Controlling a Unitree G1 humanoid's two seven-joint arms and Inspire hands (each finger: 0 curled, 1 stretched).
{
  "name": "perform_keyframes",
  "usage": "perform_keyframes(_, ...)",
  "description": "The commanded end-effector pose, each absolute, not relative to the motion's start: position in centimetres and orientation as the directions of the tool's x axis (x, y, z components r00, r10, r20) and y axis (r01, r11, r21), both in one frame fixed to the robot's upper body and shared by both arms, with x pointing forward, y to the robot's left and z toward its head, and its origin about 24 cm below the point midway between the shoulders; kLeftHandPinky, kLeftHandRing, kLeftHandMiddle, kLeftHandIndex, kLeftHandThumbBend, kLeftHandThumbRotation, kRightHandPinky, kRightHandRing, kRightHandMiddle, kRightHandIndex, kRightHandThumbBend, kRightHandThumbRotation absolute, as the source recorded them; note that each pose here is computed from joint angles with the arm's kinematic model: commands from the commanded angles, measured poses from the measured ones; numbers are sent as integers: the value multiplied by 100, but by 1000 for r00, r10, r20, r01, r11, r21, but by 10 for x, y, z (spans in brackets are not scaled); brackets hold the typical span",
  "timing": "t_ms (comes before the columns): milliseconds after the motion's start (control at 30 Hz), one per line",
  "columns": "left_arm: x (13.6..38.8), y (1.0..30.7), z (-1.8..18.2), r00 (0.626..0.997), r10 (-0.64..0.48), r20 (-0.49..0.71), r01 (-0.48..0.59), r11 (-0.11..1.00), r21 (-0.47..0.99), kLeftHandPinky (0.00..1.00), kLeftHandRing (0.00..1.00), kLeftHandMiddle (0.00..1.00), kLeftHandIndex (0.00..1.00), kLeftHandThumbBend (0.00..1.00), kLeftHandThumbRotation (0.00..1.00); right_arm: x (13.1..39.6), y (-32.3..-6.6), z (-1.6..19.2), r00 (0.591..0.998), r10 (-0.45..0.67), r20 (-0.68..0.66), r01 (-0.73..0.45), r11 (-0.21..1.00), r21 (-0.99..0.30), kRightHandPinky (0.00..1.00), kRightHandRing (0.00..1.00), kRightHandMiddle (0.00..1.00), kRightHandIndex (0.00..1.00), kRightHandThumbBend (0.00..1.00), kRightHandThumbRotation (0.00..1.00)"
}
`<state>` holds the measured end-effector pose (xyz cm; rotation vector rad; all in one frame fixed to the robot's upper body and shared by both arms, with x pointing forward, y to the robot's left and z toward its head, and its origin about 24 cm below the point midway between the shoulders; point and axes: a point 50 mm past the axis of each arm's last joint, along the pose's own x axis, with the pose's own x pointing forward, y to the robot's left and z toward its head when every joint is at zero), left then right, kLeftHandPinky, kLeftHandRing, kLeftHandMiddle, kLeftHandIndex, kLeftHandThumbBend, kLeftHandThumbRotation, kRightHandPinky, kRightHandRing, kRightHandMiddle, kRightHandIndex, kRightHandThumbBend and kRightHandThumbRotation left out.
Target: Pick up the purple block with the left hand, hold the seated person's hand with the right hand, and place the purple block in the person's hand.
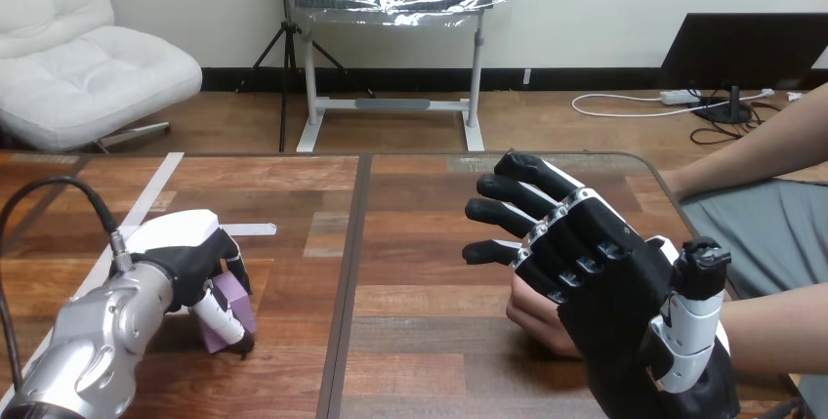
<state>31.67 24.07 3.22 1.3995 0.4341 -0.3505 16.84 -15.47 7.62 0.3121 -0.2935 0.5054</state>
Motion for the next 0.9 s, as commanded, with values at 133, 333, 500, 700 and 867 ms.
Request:
perform_keyframes(133,329,237,52,917,20,-399,391,150,908,38,46,51,47,73,0,177,-154,91,802,413,431,-529,826,194,70,82,83,82,89,94)
perform_keyframes(333,329,238,52,920,16,-391,383,174,907,37,45,50,47,75,0,178,-155,90,804,413,428,-524,833,181,70,82,83,82,90,94)
perform_keyframes(500,328,237,55,923,9,-384,377,180,909,38,45,50,46,75,0,181,-158,89,811,407,421,-507,848,157,71,82,82,82,91,94)
perform_keyframes(700,325,234,60,938,-22,-345,342,216,915,38,45,50,46,75,0,187,-164,91,817,395,420,-474,875,99,73,82,82,82,91,94)
perform_keyframes(867,322,230,68,952,-48,-303,305,263,915,36,43,48,46,75,0,194,-171,94,817,389,425,-444,896,33,74,82,83,83,91,94)
